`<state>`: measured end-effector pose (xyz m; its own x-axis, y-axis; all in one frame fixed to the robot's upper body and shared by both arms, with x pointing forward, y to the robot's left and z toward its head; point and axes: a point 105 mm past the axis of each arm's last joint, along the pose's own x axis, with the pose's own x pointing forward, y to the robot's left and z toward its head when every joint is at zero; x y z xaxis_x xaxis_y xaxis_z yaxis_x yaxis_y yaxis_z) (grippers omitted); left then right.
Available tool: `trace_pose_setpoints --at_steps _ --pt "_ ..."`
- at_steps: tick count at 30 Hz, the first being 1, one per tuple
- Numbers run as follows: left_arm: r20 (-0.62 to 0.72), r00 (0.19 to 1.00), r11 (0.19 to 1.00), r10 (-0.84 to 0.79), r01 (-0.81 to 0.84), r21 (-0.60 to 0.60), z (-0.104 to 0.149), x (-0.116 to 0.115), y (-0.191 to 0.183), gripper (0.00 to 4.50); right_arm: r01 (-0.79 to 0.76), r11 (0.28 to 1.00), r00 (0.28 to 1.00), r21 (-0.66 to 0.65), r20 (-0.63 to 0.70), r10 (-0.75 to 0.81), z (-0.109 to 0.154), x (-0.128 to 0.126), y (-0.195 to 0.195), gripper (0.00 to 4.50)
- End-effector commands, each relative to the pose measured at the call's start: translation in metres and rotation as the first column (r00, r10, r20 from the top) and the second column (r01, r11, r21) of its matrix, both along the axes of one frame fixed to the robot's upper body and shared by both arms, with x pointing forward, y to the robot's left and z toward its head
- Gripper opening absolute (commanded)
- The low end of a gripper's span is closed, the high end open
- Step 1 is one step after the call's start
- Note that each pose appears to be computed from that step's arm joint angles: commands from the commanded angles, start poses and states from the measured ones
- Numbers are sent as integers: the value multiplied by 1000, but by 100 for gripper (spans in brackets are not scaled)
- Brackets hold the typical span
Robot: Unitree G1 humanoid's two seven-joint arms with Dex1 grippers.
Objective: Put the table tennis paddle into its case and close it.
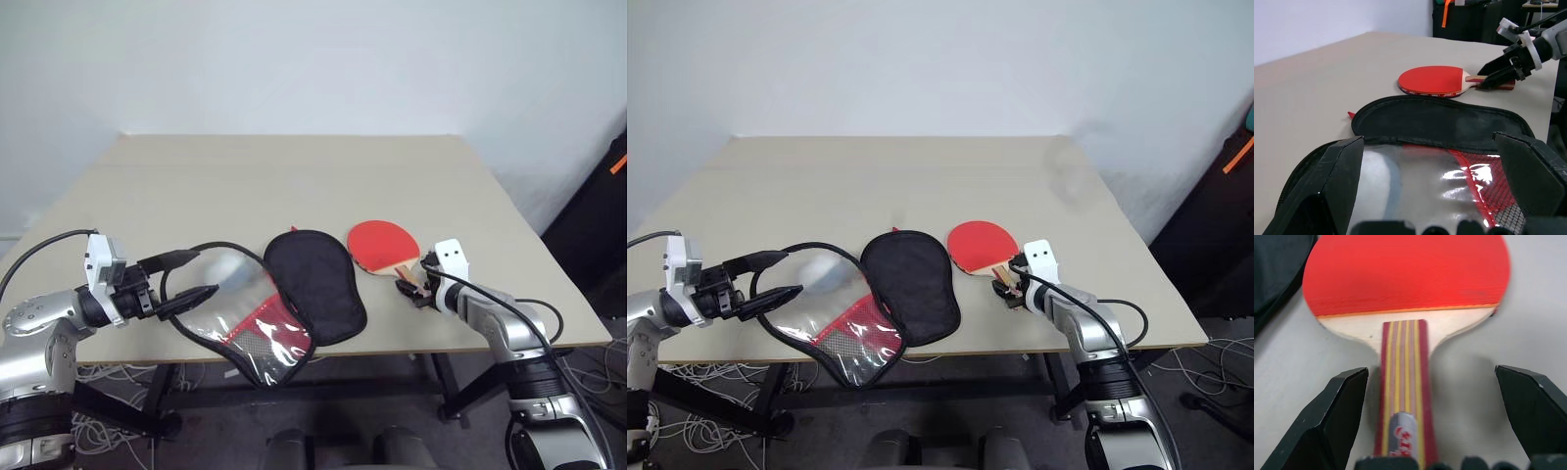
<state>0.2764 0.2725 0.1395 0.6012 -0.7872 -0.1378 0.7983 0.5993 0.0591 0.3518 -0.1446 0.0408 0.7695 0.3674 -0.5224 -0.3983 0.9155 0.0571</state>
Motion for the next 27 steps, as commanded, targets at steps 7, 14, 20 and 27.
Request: trace_pose_setpoints --at_steps 7,14,20,27 --pt "38 999 1000 1 -1 21 8 -4 0 450 -7 1000 1000 6 15 7 12 6 11 219" --pt "32 999 1000 17 -17 19 6 -6 2 450 104 993 974 50 196 -112 47 29 6 116" --pt "29 999 1000 25 -26 17 6 -6 5 450 -165 959 945 230 316 87 94 13 66 116" --pt "24 999 999 28 -28 19 7 -6 7 450 -289 914 940 285 268 213 102 -14 109 116"
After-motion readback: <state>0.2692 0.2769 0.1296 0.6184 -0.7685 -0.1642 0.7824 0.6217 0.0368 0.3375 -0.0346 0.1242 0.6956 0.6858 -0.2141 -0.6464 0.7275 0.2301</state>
